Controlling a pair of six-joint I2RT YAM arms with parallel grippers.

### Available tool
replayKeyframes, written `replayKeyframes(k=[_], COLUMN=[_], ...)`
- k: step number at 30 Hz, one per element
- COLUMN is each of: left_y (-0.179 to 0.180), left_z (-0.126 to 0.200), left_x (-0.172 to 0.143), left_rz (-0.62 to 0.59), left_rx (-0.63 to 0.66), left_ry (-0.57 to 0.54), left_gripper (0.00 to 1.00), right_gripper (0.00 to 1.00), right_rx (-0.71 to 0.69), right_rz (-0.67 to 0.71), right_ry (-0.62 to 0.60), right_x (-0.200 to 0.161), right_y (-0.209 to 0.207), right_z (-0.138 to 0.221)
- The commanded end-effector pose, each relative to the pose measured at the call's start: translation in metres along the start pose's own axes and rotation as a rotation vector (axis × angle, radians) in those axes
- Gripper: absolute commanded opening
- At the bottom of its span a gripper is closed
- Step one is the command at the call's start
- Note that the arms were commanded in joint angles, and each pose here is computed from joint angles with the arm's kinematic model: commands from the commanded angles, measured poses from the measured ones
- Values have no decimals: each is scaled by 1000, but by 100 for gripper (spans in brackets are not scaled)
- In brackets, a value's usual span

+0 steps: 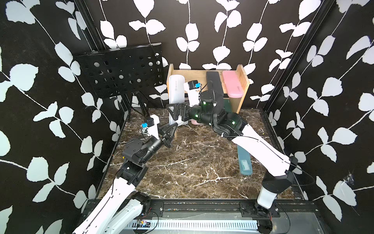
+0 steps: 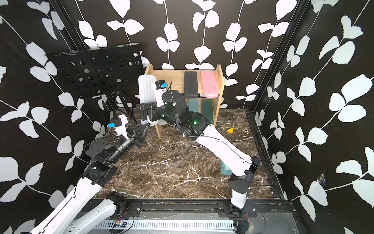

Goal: Remove the pencil cases from the shelf
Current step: Pick up the pencil case from the shelf.

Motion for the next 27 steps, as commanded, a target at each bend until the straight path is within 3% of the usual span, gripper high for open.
replayKeyframes(k=[1, 7, 16, 19, 21, 27], left_y=[0, 0, 1, 3, 5, 12], left_z=[6, 7, 9, 10, 10, 16], left_x=[4, 2, 2, 2, 2, 6], left_rz=[-21, -16, -17, -14, -11, -24], left_rx=[9, 13, 20, 34, 50, 110], left_ry=[-21, -18, -12, -5, 3, 3], left_gripper=[0, 0, 0, 65, 96, 99], right_gripper=[96, 91, 71, 69, 69, 65], right_rx=[54, 42, -18, -47, -80, -251], right_rz=[-4, 2, 5, 14, 30, 80], right_ry=[-77, -47, -29, -28, -16, 97], right_x=[23, 16, 10, 10, 8, -30], right_y=[18, 15, 3, -1, -6, -50], right_z=[12, 5, 1, 6, 13, 44])
Point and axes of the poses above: each gripper's point midway between its finger pads, its own z axis back along the fingers, its own y axis along the line the jaws close on, x = y × z, the point moved 2 cm from there along z, back along the fingers, and after that the axes turned 13 degrees about -z, right-handed, at the moved point
